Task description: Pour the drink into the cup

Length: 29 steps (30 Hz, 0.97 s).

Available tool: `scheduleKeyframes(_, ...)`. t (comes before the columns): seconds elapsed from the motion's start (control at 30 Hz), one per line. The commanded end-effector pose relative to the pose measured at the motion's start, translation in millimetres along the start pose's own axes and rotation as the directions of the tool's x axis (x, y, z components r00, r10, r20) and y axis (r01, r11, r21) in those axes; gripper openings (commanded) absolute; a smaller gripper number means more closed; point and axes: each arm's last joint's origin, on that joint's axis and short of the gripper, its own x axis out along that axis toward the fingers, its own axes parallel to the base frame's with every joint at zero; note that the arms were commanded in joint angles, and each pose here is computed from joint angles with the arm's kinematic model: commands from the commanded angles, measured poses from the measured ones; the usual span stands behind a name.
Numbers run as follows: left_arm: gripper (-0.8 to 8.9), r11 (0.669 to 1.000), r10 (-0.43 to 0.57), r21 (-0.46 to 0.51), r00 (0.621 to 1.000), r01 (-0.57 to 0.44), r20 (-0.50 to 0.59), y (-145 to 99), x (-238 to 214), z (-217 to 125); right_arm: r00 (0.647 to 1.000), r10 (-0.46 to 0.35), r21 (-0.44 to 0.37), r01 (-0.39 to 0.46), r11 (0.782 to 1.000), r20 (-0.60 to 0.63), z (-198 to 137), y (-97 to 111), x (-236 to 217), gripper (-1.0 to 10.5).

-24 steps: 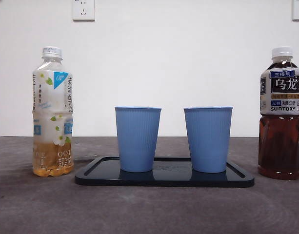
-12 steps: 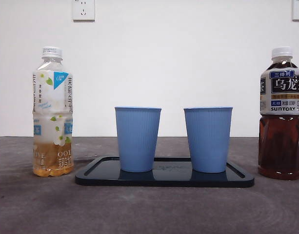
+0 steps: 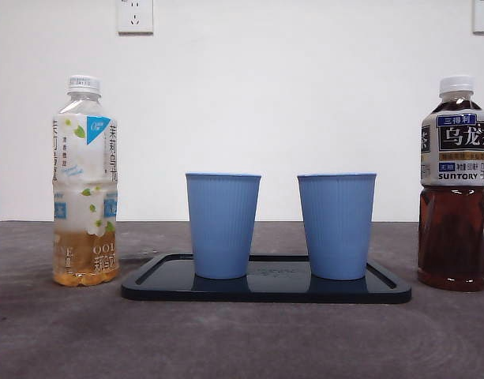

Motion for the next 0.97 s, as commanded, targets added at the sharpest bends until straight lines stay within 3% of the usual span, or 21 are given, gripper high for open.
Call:
scheduleKeyframes(0.03,0.41,0.999,-0.012,0.035,1.000,0.011,0.016,-2.3,-4.7,4.1,1.000,0.010,-0.015,-0.010,1.000,0.013,3.3,2.1,-3.1,2.2)
scheduleKeyframes(0.07,0.16,0.999,-0.011,0.039,1.000,0.011,0.012,-2.2,-4.7,3.7,1.000,0.009,-0.015,-0.009,1.000,0.011,3.1,2.1,-3.1,0.4)
scheduleKeyframes(0.1,0.24,0.999,-0.011,0.041,1.000,0.010,0.010,-2.2,-4.7,3.4,1.000,0.009,-0.017,-0.008,1.000,0.009,2.9,2.0,-3.0,0.1)
scheduleKeyframes(0.73,0.20,1.000,-0.002,0.025,1.000,0.002,0.009,-1.4,-4.3,2.6,1.000,0.006,-0.017,-0.006,1.000,0.015,3.4,2.0,-3.0,0.2)
scheduleKeyframes(0.97,0.20,0.982,0.191,-0.032,0.974,-0.188,0.119,17.7,3.6,-11.5,1.000,0.006,-0.017,-0.006,1.000,0.015,3.4,2.0,-3.0,0.2)
